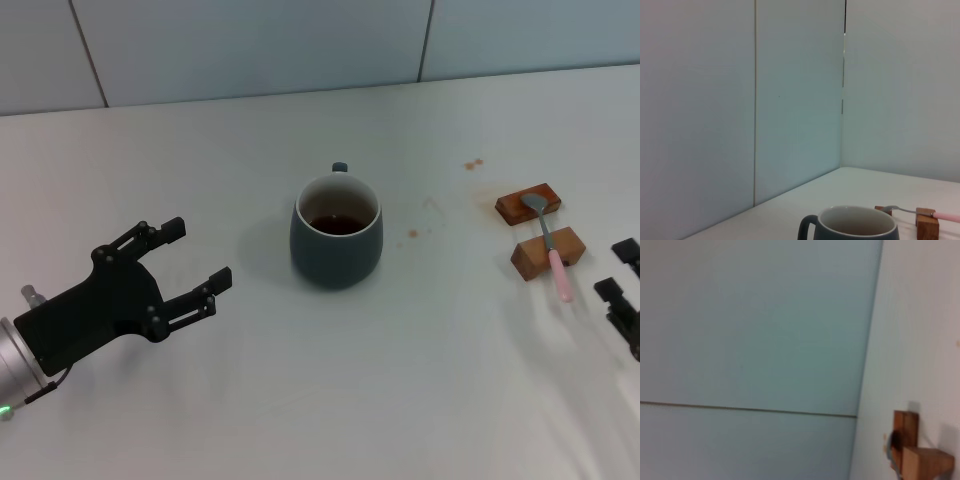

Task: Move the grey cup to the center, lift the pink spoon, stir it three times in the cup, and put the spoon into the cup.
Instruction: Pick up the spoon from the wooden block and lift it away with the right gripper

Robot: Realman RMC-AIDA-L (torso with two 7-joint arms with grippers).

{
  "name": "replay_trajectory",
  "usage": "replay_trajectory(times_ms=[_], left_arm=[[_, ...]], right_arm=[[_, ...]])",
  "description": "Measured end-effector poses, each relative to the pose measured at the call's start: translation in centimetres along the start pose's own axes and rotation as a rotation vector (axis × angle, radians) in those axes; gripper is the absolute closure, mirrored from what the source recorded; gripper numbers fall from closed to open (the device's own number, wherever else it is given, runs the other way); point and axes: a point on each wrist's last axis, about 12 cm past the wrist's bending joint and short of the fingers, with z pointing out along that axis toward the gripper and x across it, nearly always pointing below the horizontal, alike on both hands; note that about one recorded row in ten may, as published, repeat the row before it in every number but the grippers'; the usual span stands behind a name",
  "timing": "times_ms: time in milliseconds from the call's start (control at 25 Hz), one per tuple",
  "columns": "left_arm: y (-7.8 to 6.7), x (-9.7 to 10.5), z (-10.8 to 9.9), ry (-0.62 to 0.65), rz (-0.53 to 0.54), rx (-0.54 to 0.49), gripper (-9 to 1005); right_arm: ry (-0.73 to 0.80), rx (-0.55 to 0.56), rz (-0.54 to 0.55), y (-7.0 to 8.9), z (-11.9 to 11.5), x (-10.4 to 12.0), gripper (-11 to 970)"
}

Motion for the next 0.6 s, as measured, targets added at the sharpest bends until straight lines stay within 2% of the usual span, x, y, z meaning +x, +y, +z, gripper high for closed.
replay_trajectory(times_ms=[80,600], left_arm=[[0.0,0.0,0.0,-0.003,0.000,0.003,157],[-0.1,-0.2,0.0,-0.011,0.002,0.017,136]], right_arm=[[0.003,0.006,0.002,-0.1,0.1,0.1,294],[0.056,0.051,0.005,-0.5,1.3,1.1,305]])
